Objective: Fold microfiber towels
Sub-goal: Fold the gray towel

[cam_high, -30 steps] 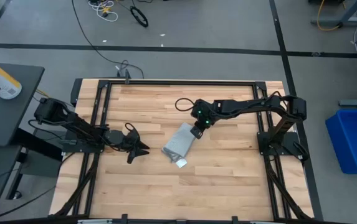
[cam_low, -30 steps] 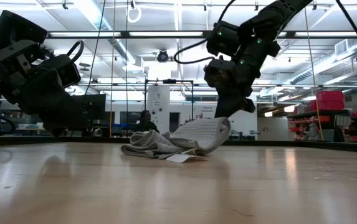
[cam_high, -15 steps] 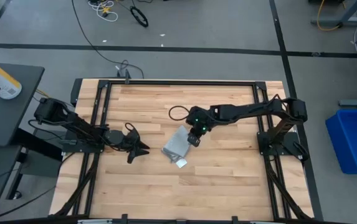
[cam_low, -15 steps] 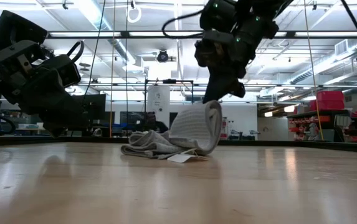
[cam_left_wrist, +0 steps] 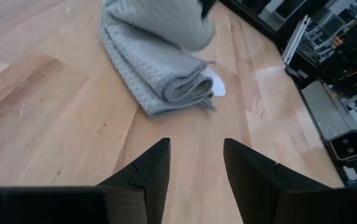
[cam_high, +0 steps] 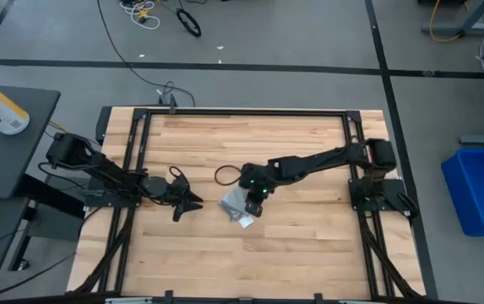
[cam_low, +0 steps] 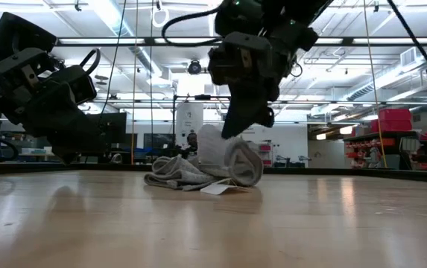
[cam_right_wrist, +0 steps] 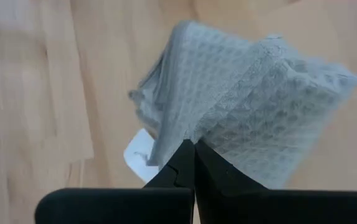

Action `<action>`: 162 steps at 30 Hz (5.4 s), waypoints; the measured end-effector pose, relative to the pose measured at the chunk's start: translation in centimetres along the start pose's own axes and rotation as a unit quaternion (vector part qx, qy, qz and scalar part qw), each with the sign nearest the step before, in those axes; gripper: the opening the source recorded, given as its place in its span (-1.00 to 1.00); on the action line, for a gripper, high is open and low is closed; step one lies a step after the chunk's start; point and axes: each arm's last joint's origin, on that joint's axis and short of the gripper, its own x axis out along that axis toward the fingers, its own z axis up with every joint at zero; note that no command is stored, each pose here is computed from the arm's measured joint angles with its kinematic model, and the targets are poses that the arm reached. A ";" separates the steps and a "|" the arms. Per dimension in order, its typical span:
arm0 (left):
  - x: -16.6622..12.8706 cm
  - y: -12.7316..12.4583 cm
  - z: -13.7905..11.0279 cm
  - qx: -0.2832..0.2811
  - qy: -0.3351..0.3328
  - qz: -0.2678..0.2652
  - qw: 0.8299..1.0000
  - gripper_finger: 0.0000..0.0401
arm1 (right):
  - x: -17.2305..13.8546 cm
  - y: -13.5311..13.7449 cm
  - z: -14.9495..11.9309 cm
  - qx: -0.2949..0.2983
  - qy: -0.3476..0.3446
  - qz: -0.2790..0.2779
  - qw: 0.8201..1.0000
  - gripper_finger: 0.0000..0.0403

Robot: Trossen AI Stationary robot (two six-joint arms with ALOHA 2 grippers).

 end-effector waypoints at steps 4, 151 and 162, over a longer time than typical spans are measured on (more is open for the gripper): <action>0.0 0.1 -0.1 -0.001 0.002 0.004 1.000 -0.21 | 1.9 1.0 0.8 -0.025 0.022 0.016 0.999 -1.00; 0.9 -0.8 -2.6 0.002 0.143 0.015 0.990 -1.00 | 9.0 6.6 11.2 -0.125 -0.052 0.149 0.979 -0.95; 0.9 -0.8 -2.6 -0.001 0.142 0.015 0.990 -0.98 | 11.4 5.5 10.3 -0.132 -0.024 0.143 0.981 -0.99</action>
